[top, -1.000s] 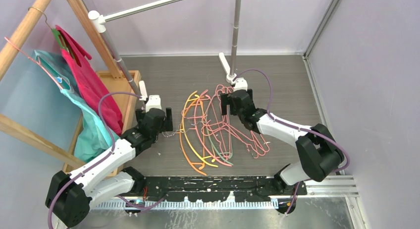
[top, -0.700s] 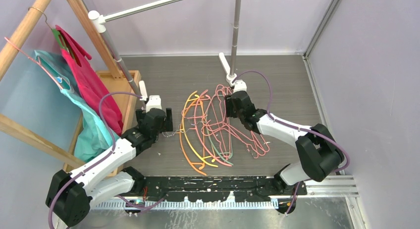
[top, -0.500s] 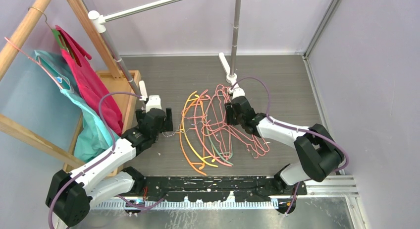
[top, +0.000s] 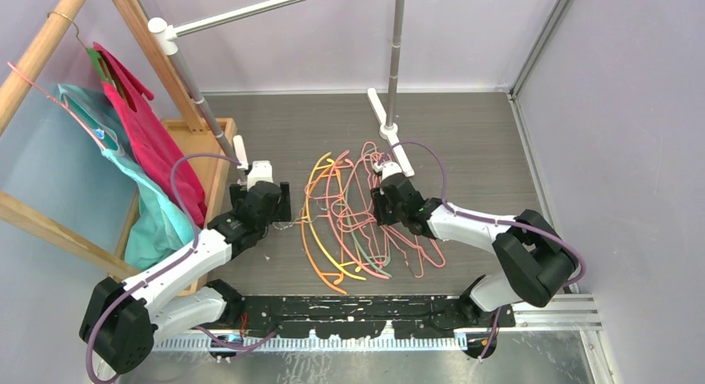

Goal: Organize the hangers

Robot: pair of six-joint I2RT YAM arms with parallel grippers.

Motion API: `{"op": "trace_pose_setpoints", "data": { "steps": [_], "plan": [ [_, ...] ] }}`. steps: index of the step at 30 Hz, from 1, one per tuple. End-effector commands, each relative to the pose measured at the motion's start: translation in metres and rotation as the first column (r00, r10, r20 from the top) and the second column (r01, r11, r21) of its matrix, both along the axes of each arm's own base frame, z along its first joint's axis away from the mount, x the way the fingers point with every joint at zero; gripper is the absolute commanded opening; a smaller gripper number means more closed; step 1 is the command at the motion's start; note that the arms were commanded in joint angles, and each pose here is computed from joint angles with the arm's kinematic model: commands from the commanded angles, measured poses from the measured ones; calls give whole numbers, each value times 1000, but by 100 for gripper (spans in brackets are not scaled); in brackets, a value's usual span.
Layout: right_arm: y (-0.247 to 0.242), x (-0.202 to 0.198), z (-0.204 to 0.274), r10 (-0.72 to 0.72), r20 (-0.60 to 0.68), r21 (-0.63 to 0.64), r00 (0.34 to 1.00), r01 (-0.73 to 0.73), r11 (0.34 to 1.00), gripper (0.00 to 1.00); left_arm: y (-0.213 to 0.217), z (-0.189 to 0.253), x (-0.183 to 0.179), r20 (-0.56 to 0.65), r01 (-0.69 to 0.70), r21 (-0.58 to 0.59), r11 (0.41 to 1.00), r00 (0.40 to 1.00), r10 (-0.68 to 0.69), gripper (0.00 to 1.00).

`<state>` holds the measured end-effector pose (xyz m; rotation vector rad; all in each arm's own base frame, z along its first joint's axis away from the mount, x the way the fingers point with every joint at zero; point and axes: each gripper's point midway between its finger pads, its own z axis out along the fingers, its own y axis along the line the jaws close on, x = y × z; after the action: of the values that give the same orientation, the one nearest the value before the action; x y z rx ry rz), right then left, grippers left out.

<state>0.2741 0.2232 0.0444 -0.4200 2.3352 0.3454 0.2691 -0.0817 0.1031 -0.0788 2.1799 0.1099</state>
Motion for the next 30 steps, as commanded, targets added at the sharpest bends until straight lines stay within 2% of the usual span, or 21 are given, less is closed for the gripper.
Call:
{"op": "trace_pose_setpoints", "data": {
  "steps": [1,12,19,30],
  "plan": [
    [8,1,12,-6,21,26,1000,6,1000,40,0,22,11,67,-37,-28,999,997,39,98],
    [10,-4,57,-7,113,18,994,5,1000,43,-3,17,12,57,-35,-35,999,998,37,98],
    [10,-33,34,1,47,-31,999,1,1000,42,-3,14,12,51,-39,-36,999,998,41,98],
    [-16,-47,23,-71,22,-72,997,73,995,40,-4,12,11,47,-41,-50,998,998,44,98]
  ]
}}
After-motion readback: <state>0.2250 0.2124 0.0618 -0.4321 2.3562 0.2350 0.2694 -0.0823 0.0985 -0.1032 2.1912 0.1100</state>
